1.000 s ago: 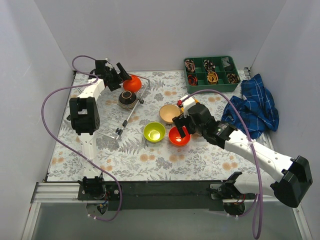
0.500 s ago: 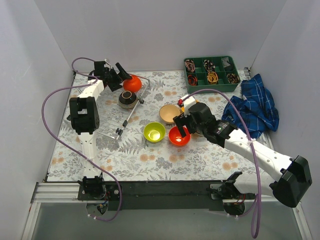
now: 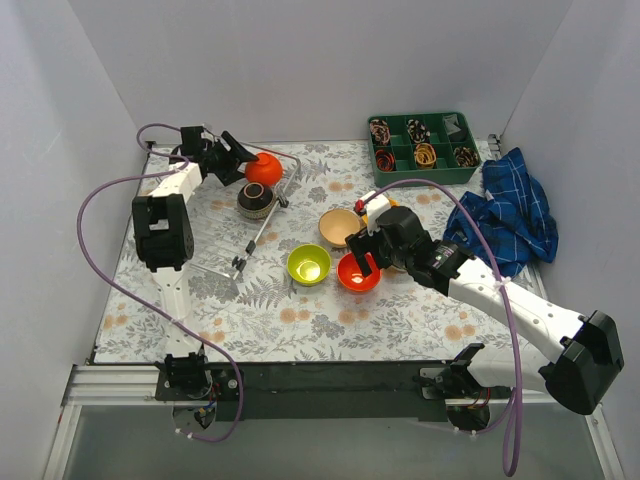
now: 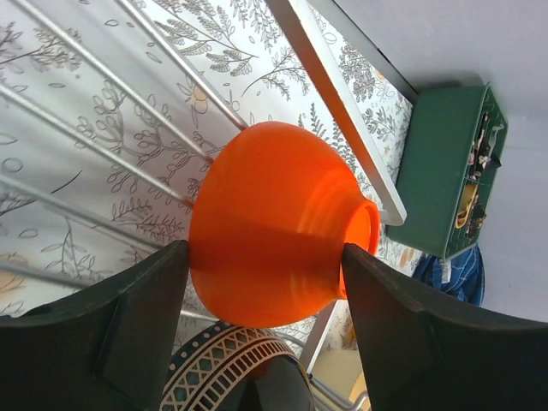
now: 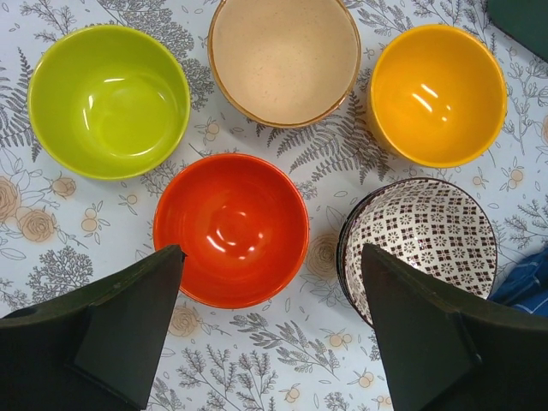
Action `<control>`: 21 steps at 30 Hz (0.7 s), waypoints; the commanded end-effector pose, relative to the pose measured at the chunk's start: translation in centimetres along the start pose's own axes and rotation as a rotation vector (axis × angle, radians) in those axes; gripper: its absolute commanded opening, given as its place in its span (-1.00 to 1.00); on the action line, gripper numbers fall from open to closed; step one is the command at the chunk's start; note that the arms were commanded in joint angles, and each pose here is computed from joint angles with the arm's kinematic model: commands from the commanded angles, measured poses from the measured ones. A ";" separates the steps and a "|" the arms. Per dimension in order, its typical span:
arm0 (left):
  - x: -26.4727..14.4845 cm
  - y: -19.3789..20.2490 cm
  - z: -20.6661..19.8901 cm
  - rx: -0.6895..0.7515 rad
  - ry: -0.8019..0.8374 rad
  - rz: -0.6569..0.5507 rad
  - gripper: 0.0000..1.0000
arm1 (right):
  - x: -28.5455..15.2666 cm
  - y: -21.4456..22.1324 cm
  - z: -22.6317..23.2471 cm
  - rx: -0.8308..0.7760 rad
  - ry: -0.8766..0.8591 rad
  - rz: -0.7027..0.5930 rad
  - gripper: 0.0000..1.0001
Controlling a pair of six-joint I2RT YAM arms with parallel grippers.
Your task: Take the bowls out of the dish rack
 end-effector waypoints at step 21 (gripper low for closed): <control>-14.9 -7.9 -0.1 0.228 -0.288 -0.315 -0.69 | -1.3 -0.4 1.2 0.036 -0.101 -0.045 0.81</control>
Point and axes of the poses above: each gripper's point midway between its finger pads, its own x axis out along the fingers, its own z axis along the line the jaws close on, y = z × x, the point moved 3 cm from there along -x, back along the fingers, and after that the axes turned 14 degrees about x, right-handed, at the moved point
